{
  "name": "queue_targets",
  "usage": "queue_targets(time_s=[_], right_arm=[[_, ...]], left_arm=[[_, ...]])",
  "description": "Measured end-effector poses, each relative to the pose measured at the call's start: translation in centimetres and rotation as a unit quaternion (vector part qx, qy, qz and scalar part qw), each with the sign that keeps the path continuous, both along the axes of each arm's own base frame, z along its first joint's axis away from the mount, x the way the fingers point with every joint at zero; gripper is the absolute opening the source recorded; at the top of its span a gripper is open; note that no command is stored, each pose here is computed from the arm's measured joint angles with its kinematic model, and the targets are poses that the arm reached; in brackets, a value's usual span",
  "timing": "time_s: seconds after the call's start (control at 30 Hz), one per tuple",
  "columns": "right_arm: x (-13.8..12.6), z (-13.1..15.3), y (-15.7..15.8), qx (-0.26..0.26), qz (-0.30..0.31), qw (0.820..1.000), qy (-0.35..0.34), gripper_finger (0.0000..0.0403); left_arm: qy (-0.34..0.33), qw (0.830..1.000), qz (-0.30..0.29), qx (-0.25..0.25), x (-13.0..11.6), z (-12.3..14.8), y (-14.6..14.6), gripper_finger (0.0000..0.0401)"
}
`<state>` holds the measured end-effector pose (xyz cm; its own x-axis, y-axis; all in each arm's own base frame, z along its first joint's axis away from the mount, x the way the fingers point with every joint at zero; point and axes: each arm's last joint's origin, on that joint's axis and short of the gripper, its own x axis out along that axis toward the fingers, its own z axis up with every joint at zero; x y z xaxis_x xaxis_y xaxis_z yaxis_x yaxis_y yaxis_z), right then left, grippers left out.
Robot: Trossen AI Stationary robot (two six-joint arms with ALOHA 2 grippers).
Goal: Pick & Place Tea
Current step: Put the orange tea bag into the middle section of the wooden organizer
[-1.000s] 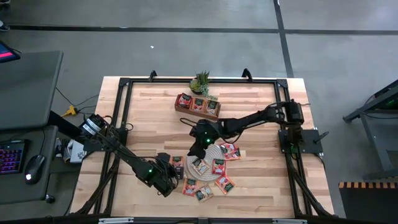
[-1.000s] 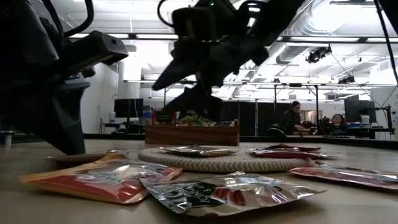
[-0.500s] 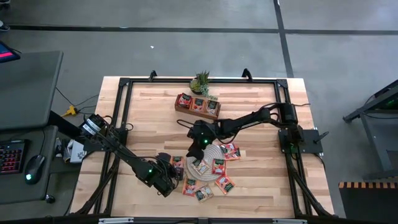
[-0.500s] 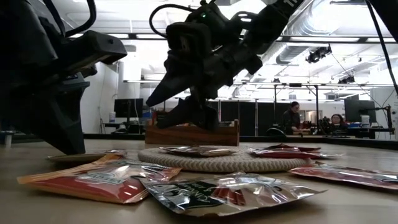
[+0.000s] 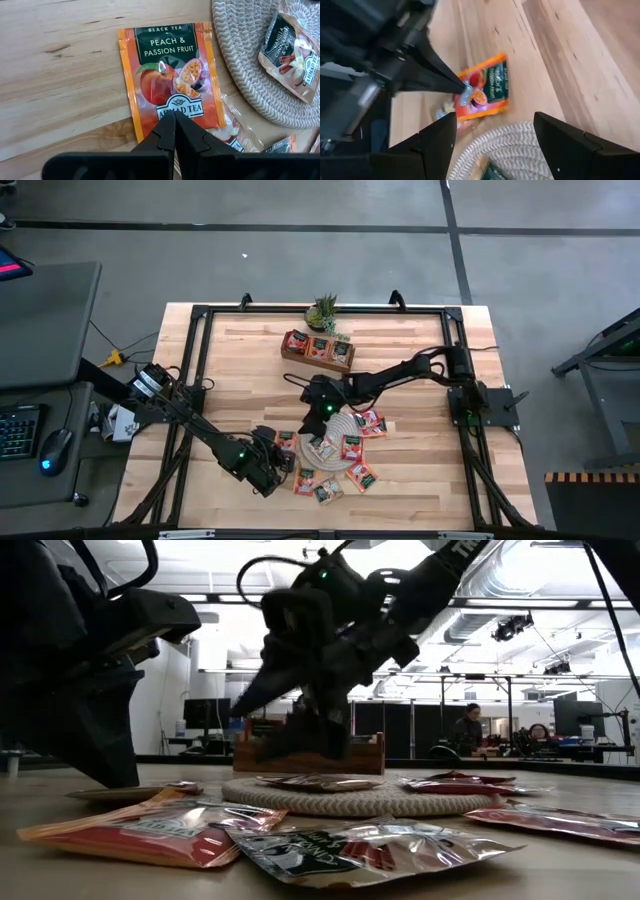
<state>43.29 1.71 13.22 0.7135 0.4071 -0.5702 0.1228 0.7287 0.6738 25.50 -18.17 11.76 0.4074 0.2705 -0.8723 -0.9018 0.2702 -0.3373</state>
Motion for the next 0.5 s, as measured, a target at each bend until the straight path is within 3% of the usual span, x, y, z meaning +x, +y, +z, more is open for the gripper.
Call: queue_targets(time_s=[0.33, 0.5], right_arm=[[2.5, -1.7, 0.8, 0.006, 0.027, 0.999, 0.019, 0.0261], [3.6, -2.0, 1.8, -0.018, 0.063, 0.997, 0.039, 0.0261]], left_arm=[[0.0, 1.0, -0.011, 0.007, 0.0, 0.0, 0.0, 0.0], [0.0, 1.0, -0.01, 0.006, 0.0, 0.0, 0.0, 0.0]])
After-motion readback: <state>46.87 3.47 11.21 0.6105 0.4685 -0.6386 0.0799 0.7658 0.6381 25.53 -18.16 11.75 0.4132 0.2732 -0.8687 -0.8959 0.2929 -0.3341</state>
